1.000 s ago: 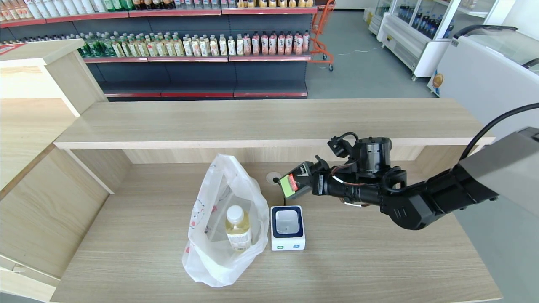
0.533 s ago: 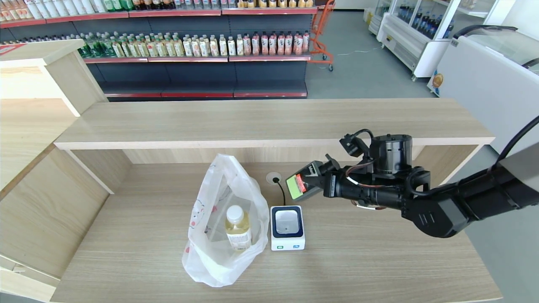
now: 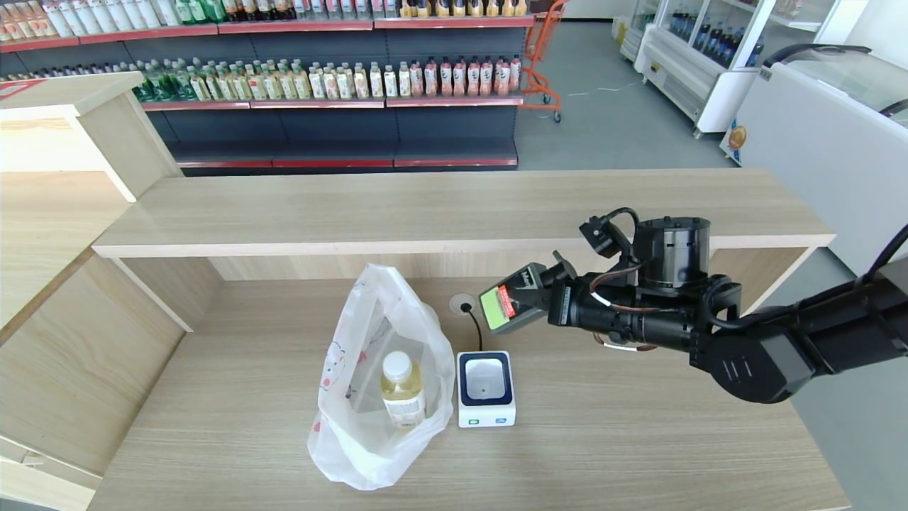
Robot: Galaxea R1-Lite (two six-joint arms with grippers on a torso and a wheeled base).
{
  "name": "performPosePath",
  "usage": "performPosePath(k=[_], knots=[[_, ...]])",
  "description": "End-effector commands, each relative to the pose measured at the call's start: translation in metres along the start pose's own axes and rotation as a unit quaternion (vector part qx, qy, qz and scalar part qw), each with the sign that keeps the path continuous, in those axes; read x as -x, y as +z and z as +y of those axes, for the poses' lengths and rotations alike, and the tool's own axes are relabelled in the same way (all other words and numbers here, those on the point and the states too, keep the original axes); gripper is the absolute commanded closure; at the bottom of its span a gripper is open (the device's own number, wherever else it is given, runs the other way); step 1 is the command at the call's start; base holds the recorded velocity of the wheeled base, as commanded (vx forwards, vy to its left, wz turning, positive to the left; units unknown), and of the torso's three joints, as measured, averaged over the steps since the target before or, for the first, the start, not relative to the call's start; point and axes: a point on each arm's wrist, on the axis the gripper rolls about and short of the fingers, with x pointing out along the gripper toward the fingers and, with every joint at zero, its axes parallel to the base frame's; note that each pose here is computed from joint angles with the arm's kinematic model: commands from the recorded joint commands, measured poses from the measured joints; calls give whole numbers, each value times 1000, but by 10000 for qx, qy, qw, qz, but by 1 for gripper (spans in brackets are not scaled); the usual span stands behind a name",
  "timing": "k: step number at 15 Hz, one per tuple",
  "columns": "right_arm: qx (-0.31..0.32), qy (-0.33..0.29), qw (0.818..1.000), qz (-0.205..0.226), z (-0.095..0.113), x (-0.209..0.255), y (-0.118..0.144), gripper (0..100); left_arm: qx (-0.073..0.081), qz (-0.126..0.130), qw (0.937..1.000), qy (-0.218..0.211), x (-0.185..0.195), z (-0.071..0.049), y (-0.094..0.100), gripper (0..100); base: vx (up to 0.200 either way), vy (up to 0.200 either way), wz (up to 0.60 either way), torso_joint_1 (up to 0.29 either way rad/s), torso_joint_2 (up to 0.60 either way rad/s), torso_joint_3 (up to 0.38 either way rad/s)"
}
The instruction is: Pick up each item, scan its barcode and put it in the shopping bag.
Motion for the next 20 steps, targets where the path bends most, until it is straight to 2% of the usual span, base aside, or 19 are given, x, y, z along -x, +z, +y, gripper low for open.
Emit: performPosePath(k=[1, 5, 8, 11, 14, 16, 20], knots=[[-14, -14, 10000, 60, -1, -1, -4, 100, -10, -3, 10000, -2, 0, 0, 0, 0, 0, 200, 0, 2, 2, 7], [128, -90, 9997, 201, -5, -1, -13, 100, -2, -3, 10000, -2, 0, 0, 0, 0, 0, 200, 0, 1, 4, 1], [974, -307, 9936, 490, -22, -10, -31, 100, -10, -3, 10000, -2, 0, 0, 0, 0, 0, 0, 0, 0, 0, 0], [1314, -494, 9886, 540, -34, -23, -44, 100, -10, -3, 10000, -2, 0, 0, 0, 0, 0, 0, 0, 0, 0, 0], [1550, -546, 9861, 248, -54, -46, -55, 100, -10, -3, 10000, -2, 0, 0, 0, 0, 0, 0, 0, 0, 0, 0], [1723, -540, 9831, 294, -57, -50, -58, 100, -10, -3, 10000, -2, 0, 0, 0, 0, 0, 0, 0, 0, 0, 0], [2538, -587, 9639, 556, -78, -67, -78, 100, -10, -3, 10000, -2, 0, 0, 0, 0, 0, 0, 0, 0, 0, 0]])
